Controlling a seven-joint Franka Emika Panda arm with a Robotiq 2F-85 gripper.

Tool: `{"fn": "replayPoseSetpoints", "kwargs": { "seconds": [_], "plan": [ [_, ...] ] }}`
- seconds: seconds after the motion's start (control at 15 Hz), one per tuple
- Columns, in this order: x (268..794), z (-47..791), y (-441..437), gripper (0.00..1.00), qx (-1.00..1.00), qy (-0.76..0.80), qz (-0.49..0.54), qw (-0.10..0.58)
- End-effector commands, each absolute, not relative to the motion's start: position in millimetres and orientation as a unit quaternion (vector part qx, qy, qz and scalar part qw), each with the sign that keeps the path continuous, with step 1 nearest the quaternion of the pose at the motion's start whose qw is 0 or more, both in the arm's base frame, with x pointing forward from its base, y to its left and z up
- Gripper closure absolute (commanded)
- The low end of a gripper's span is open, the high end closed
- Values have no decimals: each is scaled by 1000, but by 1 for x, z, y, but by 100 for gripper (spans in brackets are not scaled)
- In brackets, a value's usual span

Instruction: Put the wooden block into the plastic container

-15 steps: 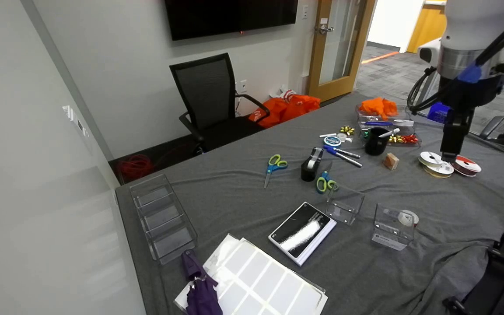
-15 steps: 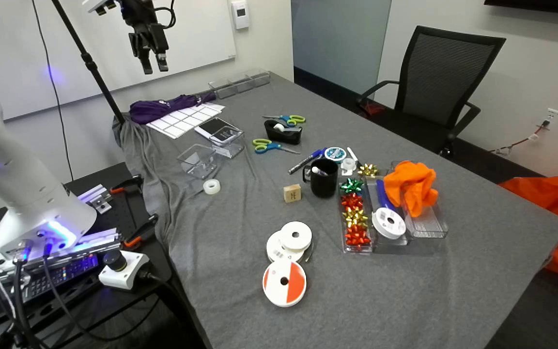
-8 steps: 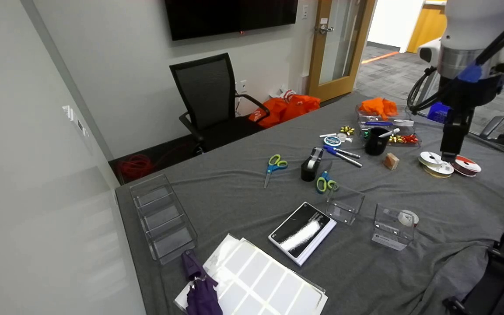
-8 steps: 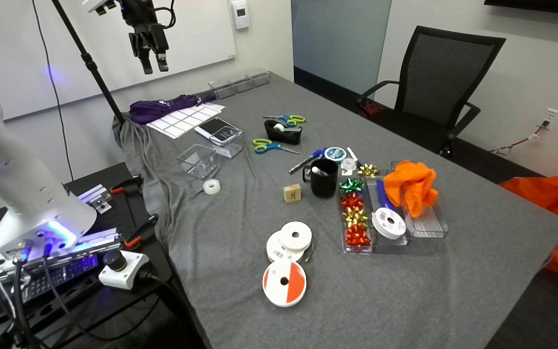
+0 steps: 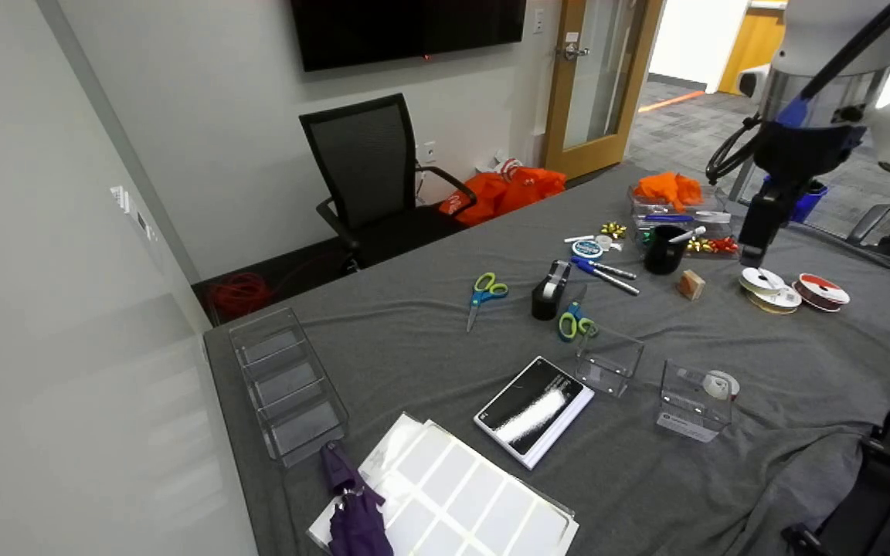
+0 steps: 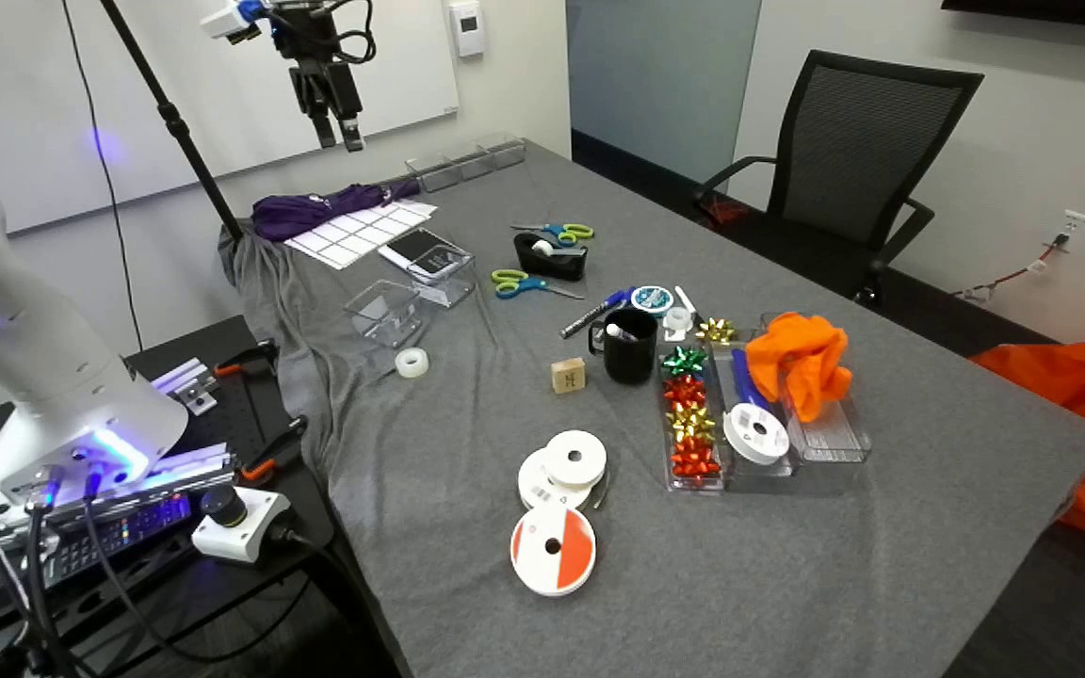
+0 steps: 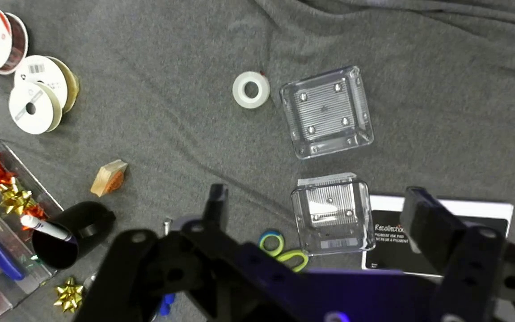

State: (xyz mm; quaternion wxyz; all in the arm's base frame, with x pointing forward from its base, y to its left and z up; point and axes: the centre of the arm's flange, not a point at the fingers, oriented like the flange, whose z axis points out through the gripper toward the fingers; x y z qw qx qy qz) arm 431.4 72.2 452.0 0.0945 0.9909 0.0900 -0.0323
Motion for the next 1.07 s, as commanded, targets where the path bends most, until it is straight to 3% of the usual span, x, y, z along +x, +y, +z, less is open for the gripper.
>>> {"fn": "replayPoseSetpoints", "kwargs": {
  "seconds": [0.0,0.47,1.0],
  "plan": [
    [453,427,46,0,997,41,9,65],
    [482,401,2,0,994,-32,93,41],
    [482,408,6,0,995,-20,81,52]
  ]
}}
